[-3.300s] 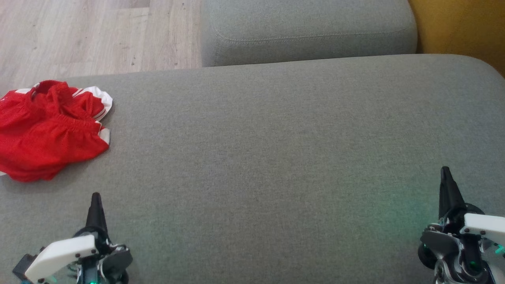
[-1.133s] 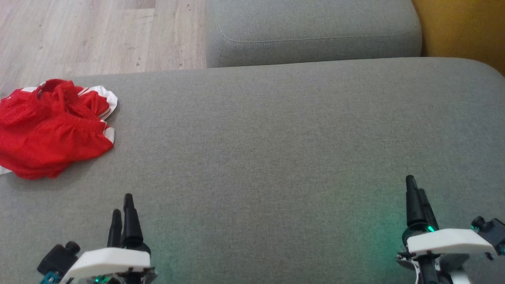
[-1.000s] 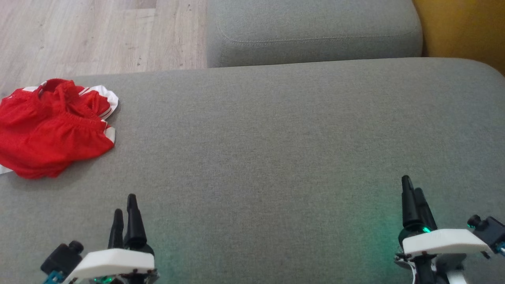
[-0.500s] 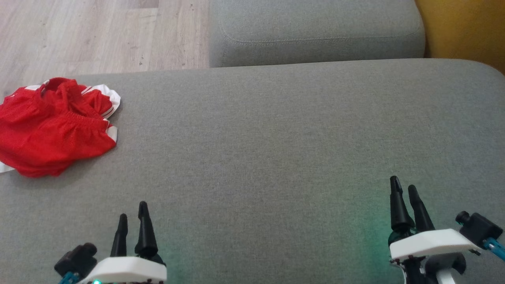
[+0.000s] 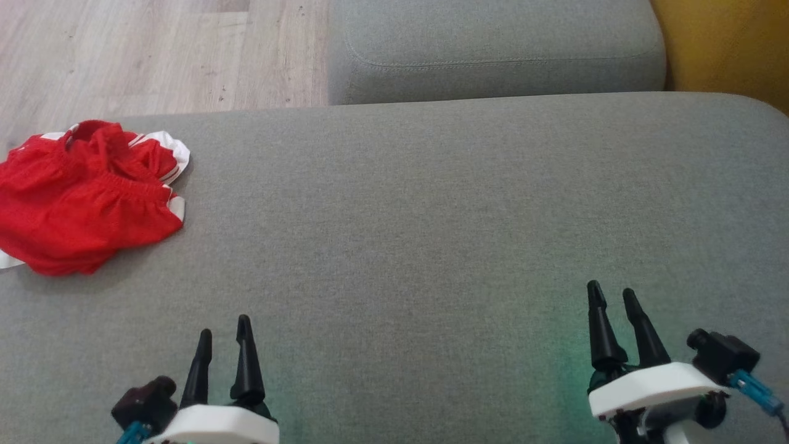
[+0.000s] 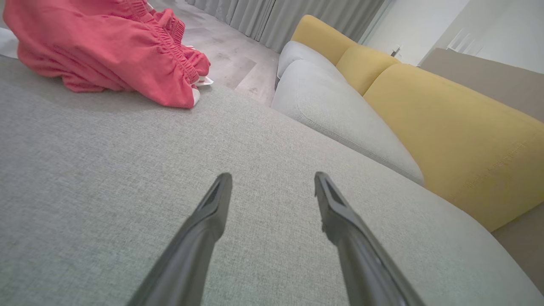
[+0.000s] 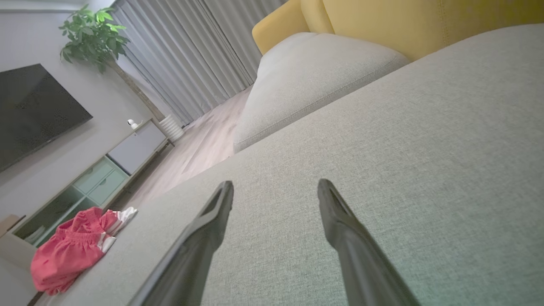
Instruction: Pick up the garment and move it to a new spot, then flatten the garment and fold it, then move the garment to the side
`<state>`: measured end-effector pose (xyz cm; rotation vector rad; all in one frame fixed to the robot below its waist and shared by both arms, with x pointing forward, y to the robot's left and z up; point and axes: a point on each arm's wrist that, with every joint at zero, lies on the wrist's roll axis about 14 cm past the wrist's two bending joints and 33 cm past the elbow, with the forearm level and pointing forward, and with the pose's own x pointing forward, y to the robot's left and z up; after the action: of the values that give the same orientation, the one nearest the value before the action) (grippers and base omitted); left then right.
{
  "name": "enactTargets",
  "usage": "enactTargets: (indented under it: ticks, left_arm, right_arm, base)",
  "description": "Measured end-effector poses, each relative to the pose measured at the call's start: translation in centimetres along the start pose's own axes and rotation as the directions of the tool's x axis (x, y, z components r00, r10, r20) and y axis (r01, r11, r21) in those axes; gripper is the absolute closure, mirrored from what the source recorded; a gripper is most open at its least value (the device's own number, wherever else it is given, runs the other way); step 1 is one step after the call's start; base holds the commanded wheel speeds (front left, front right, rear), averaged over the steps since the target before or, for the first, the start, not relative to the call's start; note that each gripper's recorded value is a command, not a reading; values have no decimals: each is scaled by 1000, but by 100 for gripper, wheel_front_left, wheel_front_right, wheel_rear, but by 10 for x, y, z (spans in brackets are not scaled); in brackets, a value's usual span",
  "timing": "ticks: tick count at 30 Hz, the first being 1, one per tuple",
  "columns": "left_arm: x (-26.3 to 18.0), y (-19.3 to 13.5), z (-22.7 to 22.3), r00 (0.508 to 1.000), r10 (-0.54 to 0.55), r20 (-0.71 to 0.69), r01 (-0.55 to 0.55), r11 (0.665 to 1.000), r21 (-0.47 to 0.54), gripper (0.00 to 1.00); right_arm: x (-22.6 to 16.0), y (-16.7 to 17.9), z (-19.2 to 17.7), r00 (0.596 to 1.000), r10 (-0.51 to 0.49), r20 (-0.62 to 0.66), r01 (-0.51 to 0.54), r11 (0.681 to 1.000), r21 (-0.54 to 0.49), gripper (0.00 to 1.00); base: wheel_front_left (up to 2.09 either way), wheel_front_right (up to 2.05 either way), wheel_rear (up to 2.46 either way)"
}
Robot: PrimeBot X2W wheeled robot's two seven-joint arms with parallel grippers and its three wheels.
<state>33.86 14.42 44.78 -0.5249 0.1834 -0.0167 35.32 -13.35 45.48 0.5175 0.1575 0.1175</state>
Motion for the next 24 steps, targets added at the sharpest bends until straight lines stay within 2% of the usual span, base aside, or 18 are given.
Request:
enactTargets:
  ticks: [11,24]
  left_arm:
    - [-1,2,-1,1000,6,14,-7,994,106,0]
    - [-5,1,-5,1000,-2,20,-3,976,219,0]
  right_arm:
    - [0,9,-7,999,41,-14,-42,990,-131,0]
    - [0,20,-10,996,91,-20,-93,959,-269,0]
  base:
    - [0,0,0]
    - [0,0,0]
